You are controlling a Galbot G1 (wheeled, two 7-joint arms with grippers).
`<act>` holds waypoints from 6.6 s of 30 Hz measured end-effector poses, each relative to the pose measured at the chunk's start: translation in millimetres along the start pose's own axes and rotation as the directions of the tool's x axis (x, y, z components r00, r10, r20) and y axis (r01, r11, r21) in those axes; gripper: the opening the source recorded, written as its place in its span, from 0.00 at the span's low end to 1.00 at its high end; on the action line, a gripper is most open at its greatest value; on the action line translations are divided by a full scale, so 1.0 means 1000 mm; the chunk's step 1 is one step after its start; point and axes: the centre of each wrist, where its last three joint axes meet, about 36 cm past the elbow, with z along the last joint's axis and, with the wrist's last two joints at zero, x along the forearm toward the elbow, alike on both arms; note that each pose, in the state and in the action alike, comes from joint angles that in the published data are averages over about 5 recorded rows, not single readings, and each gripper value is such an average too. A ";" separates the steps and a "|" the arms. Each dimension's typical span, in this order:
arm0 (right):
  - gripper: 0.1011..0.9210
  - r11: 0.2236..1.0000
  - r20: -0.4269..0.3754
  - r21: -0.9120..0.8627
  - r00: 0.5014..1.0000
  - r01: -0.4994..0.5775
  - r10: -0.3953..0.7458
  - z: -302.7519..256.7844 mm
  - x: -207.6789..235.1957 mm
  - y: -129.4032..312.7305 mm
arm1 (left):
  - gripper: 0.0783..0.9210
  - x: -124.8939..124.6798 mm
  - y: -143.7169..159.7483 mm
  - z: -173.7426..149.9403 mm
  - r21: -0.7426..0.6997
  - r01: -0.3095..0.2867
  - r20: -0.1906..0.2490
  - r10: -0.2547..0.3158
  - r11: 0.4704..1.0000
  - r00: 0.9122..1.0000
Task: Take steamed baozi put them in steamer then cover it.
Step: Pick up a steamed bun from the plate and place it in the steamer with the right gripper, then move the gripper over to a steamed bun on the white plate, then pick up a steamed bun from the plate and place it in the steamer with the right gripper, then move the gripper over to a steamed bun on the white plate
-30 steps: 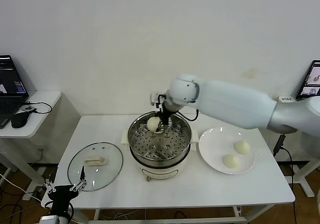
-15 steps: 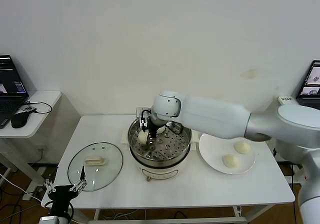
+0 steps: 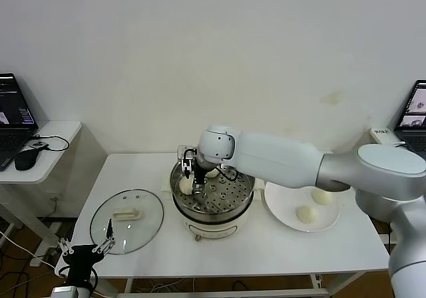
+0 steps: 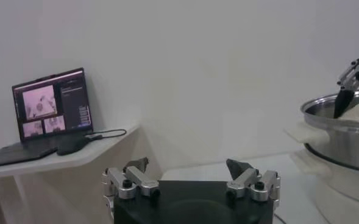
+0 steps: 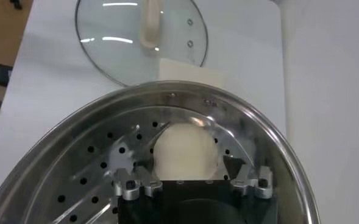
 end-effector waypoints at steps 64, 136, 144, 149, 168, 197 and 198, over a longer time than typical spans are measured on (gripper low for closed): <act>0.88 0.995 -0.296 -0.032 0.950 0.097 -0.102 0.357 0.039 0.137 | 0.88 -0.003 -0.009 0.001 -0.024 -0.026 -0.013 0.026 0.999 1.000; 0.65 0.955 -0.008 0.295 0.999 -0.040 0.045 0.124 0.131 -0.009 | 0.88 -0.008 -0.003 -0.015 0.005 0.013 0.027 -0.013 1.000 1.000; 0.65 0.881 -0.007 0.471 0.999 0.038 -0.039 0.088 0.086 0.005 | 0.88 -0.006 -0.001 -0.014 0.012 0.032 0.023 -0.033 0.999 0.999; 0.66 0.822 -0.019 0.565 0.997 0.075 -0.078 0.079 0.065 0.015 | 0.88 -0.007 -0.001 -0.014 0.015 0.038 0.025 -0.039 0.999 0.999; 0.66 0.648 0.002 0.754 0.987 0.102 -0.158 0.050 0.029 0.034 | 0.88 -0.007 -0.001 -0.016 0.013 0.038 0.032 -0.039 0.999 0.999; 0.88 0.850 -0.037 0.526 0.999 0.026 -0.008 0.110 0.115 0.000 | 0.88 -0.012 0.002 -0.018 -0.005 0.029 0.047 -0.029 1.000 0.998; 0.88 0.868 -0.047 0.497 0.999 0.017 0.008 0.118 0.121 0.000 | 0.88 -0.012 0.001 -0.019 -0.006 0.027 0.049 -0.026 1.000 0.998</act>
